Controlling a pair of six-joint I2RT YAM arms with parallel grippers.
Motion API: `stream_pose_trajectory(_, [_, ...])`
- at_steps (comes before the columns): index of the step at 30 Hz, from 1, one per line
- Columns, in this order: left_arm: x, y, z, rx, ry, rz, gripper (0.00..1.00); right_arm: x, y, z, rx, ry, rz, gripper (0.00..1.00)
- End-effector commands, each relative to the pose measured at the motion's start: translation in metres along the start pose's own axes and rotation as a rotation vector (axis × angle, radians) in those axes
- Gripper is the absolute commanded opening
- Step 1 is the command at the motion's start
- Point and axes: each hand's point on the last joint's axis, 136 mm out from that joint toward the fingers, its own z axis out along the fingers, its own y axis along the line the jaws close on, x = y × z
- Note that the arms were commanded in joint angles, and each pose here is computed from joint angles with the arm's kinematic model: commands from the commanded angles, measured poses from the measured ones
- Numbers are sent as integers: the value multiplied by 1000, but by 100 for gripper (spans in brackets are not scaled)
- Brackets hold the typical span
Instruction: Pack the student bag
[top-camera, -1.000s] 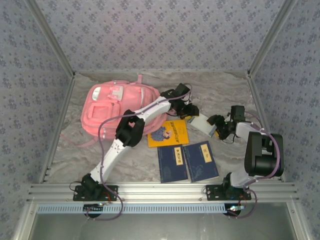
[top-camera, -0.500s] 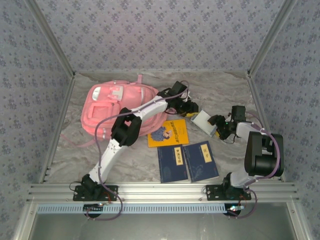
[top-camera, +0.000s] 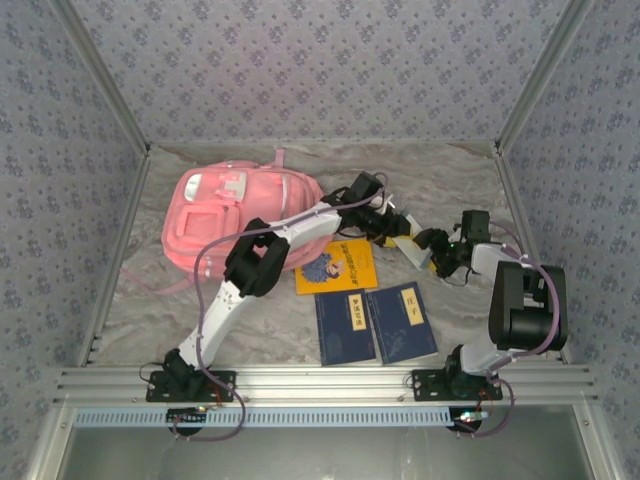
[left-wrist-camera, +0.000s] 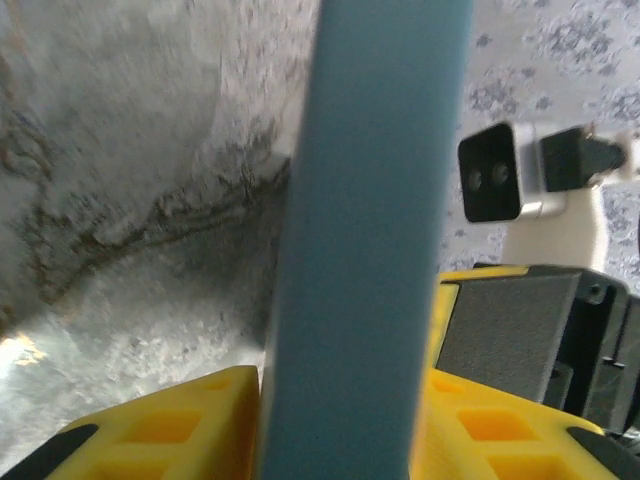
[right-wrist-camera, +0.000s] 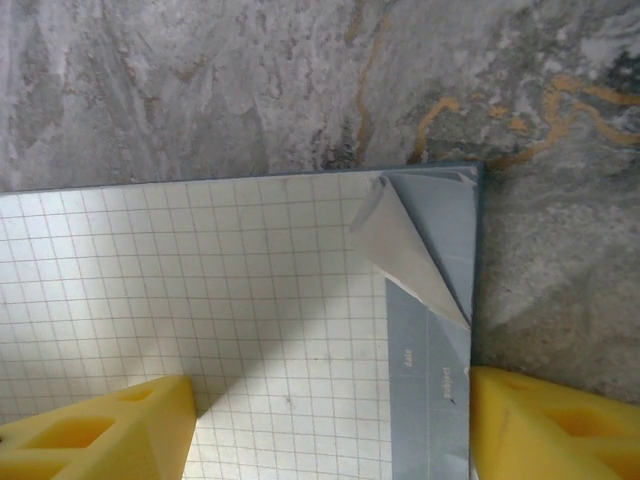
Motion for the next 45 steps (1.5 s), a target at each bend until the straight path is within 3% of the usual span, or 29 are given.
stream_pose_trajectory(1, [21, -12, 8, 53, 96, 16, 40, 3, 3, 4, -9, 25, -3, 72])
stream_pose_trajectory(8, [9, -3, -4, -71, 41, 76, 36, 4, 1, 4, -4, 24, -2, 72])
stream_pose_trajectory(15, [-1, -7, -12, -108, -11, 110, 7, 4, 5, -2, -12, 3, -11, 72])
stream_pose_trajectory(17, [-2, -13, -19, -106, -29, 124, 0, 1, 9, -11, -14, -30, -19, 76])
stream_pose_trajectory(22, [-10, -36, -62, -59, -134, 145, 0, -1, 19, -45, -20, -143, -39, 94])
stream_pose_trajectory(33, [24, -97, -176, 133, -327, 187, 0, 23, 114, -117, -443, -230, -100, 100])
stream_pose_trajectory(37, [45, -116, -210, 182, -384, 210, 0, 42, 155, -129, -629, -152, -88, 100])
stream_pose_trajectory(45, [90, -135, -248, 226, -422, 252, 0, 105, 235, -164, -953, -38, -242, 100])
